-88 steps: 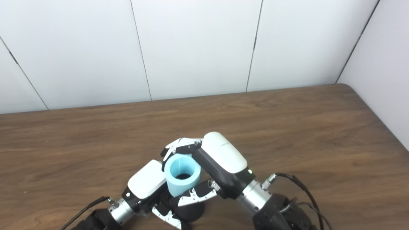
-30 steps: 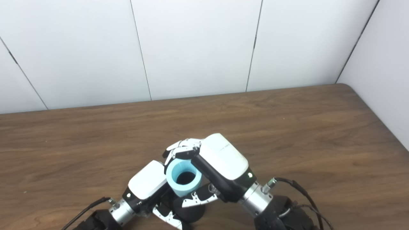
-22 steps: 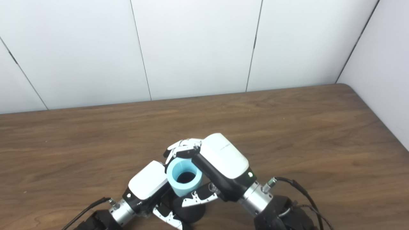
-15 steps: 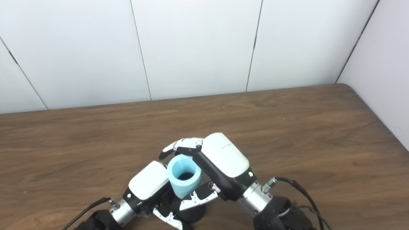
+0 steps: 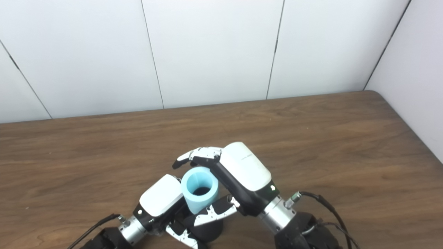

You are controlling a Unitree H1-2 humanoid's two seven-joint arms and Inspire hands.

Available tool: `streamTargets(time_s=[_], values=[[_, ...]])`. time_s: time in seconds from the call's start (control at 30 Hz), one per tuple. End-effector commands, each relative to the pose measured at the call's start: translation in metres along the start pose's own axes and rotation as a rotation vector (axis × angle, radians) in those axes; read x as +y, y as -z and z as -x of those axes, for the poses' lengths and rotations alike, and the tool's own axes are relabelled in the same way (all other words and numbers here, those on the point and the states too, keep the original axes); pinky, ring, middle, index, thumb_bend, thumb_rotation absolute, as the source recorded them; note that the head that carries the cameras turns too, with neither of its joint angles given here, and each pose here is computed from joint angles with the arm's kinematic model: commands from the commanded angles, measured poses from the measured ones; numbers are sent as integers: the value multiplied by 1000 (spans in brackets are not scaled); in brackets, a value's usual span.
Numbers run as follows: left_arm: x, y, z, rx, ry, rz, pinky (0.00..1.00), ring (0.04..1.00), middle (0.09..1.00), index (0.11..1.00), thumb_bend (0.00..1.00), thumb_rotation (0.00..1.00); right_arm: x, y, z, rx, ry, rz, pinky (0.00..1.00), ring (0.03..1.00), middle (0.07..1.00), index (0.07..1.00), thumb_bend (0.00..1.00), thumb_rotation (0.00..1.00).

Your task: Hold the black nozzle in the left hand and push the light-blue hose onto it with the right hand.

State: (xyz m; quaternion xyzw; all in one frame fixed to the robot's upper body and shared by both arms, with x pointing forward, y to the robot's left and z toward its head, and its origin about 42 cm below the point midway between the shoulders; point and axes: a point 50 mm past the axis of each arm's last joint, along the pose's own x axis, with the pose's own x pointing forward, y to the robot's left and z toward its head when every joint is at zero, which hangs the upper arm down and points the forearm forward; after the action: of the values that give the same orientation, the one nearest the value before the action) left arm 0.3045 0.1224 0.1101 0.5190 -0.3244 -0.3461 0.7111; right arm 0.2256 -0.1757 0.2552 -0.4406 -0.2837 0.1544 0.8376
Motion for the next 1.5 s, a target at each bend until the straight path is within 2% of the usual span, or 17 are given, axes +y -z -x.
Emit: streamTargets(time_s=[0.0,0.1,0.23,0.4,0.43,0.67,0.8,1.1,1.2,1.3,1.37,1.47], values=[[-62,-15,40,40,241,66,122,166,471,482,525,0,-8,-5,-2,-47,68,1,463,644,704,668,924,297],[-62,-14,40,38,242,73,130,177,471,482,525,0,-8,-4,-1,-54,111,-15,456,634,696,661,948,311],[-62,-17,40,12,257,75,144,186,471,483,524,0,-9,-1,-1,-49,189,-28,460,610,680,668,994,455],[-63,-16,41,16,258,87,149,187,471,484,525,0,-11,3,0,-47,232,-38,445,587,693,706,1000,585],[-63,-16,41,17,258,87,154,193,471,484,525,0,-11,4,1,-50,237,-45,471,613,695,712,1000,587],[-63,-14,42,24,252,85,142,185,471,485,525,0,-14,6,5,-63,254,-122,497,638,713,728,1000,590],[-62,-13,43,29,254,86,140,181,471,484,525,0,-18,5,7,-75,267,-123,491,630,711,725,1000,648],[-63,-11,42,46,254,99,140,190,471,484,525,0,-29,3,14,-113,195,-95,508,660,721,728,1000,689],[-63,-10,40,53,250,108,149,200,471,484,525,0,-38,2,19,-121,140,-33,553,715,773,775,1000,749],[-63,-8,39,59,245,110,141,192,471,484,525,0,-45,-1,25,-124,88,38,634,776,838,827,992,783],[-63,-6,39,62,243,112,135,187,471,482,525,0,-48,-3,30,-125,58,88,733,839,892,869,951,824],[-63,-5,38,63,239,106,128,181,471,482,525,0,-48,-6,36,-121,19,125,794,888,927,889,932,835]])
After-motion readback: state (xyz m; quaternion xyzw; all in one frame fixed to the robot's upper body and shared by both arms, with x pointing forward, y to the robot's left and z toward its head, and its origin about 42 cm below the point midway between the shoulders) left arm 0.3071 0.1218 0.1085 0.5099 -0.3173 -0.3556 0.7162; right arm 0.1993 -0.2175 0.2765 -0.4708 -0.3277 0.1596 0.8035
